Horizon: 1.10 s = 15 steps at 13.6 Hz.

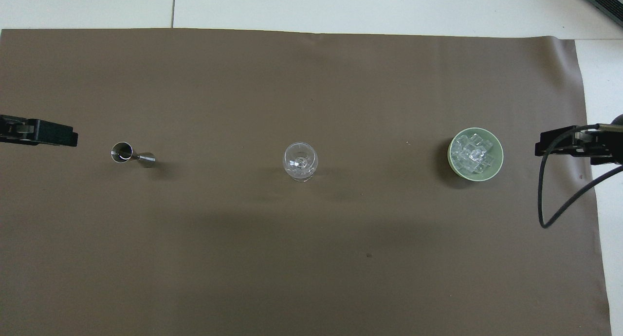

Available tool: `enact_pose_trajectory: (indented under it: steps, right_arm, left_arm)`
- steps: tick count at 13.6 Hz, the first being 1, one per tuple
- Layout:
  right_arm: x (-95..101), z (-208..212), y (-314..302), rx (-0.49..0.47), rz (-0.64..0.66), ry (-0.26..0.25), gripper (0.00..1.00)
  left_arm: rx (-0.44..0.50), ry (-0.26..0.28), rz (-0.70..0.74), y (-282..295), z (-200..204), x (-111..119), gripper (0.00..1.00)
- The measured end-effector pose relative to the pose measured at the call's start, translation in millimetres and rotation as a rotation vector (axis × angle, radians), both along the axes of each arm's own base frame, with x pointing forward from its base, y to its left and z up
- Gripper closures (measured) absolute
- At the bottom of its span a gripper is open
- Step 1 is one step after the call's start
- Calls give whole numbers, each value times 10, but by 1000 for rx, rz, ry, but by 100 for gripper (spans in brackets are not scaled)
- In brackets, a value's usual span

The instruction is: Pour wine and add ice with both arms

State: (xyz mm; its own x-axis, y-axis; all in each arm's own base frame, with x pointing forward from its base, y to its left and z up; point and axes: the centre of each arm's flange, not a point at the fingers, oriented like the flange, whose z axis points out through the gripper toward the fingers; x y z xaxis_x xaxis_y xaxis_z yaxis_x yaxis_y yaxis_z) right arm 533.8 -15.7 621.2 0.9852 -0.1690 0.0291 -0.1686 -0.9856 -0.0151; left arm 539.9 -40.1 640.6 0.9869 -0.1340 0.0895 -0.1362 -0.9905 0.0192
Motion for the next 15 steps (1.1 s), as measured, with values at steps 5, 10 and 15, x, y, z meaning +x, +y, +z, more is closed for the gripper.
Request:
enact_pose_trajectory:
  steps: [5,10,15]
  right_arm:
    - [0,0,0,0,0,0,0]
    - [0,0,0,0,0,0,0]
    - [0,0,0,0,0,0,0]
  left_arm:
    - [1,12,-4,-19,-24,-11,0]
    - [1,22,0,6,-35,-19,0]
    - [-1,-8,3,15,95,71,0]
